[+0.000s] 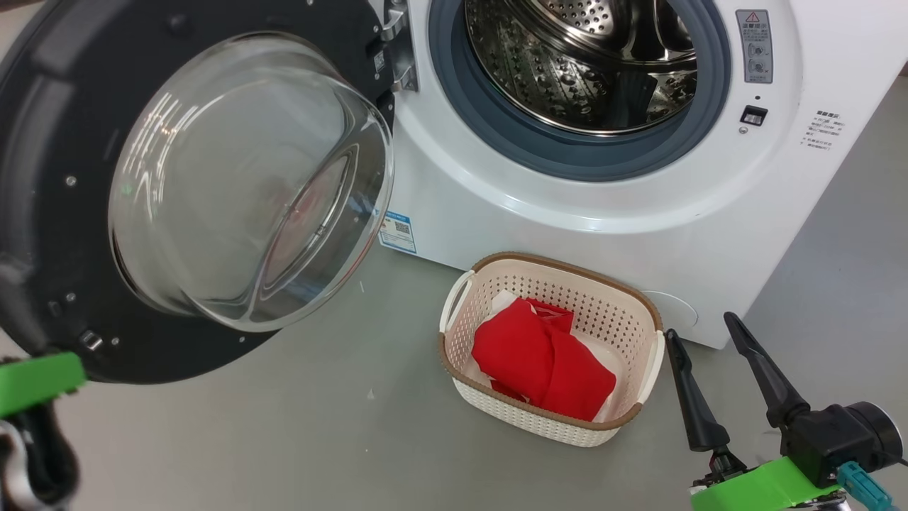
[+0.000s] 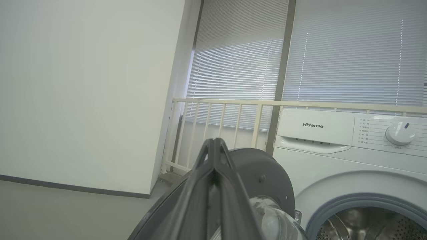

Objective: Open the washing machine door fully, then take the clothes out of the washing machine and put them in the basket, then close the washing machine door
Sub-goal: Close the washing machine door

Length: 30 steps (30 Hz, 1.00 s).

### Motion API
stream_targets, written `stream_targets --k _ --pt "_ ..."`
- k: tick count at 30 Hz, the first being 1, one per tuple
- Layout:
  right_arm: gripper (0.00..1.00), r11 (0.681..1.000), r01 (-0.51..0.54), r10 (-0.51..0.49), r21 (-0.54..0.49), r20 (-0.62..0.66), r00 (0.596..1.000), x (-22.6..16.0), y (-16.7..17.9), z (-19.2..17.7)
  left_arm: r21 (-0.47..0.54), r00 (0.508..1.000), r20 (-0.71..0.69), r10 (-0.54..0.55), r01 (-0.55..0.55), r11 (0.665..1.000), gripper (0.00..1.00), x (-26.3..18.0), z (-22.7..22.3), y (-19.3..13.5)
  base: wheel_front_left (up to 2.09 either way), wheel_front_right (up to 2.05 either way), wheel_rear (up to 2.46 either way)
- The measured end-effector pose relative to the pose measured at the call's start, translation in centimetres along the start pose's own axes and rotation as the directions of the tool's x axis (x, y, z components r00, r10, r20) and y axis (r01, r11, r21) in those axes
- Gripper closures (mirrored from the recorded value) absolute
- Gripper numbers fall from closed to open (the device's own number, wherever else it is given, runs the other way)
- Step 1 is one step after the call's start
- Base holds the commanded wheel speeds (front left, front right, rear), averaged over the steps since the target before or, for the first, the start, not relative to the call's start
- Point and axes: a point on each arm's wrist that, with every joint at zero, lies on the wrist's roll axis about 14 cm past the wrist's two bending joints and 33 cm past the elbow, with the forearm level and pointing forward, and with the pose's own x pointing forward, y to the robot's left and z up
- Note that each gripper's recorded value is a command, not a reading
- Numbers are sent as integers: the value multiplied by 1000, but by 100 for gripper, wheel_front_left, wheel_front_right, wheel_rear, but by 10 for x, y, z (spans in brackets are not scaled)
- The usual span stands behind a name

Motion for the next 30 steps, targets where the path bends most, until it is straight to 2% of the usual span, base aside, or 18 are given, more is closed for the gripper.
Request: stream_targets --k 3,7,11,13,14,15,17,19,23,25,30 --pt "0 1000 6 -6 -2 -2 1000 -1 -2 1 -30 1000 17 24 -24 999 100 16 3 9 0 0 0" --pt "0 1000 11 -11 -5 3 1000 -3 -3 3 -144 996 15 83 -80 986 100 38 2 23 0 0 0" --pt "0 1000 13 -13 -8 5 1000 -4 -3 5 -259 984 -45 174 -180 949 100 56 -9 49 0 0 0" --pt "0 1000 15 -15 -8 7 1000 -4 -4 5 -301 975 -92 203 -221 928 100 63 -18 58 0 0 0" --pt "0 1000 15 -15 -8 7 1000 -4 -4 5 -301 975 -92 203 -221 928 100 63 -18 58 0 0 0" --pt "0 1000 16 -16 -9 8 1000 -5 -4 6 -353 963 -151 222 -262 898 100 70 -28 65 0 0 0" --pt "0 1000 18 -18 -9 8 1000 -6 -5 6 -391 946 -226 234 -308 867 100 73 -41 70 0 0 0" --pt "0 1000 20 -19 -10 8 1000 -6 -5 6 -396 936 -265 234 -326 858 100 75 -48 72 0 0 0" --pt "0 1000 22 -22 -11 9 1000 -7 -6 7 -421 878 -425 221 -408 810 100 73 -77 75 0 0 0" --pt "0 1000 25 -25 -11 9 1000 -8 -6 7 -440 841 -500 208 -453 775 100 70 -91 73 0 0 0" --pt "0 999 35 -35 -11 6 999 -10 -9 6 -426 768 -619 165 -504 751 100 69 -110 70 0 0 0"
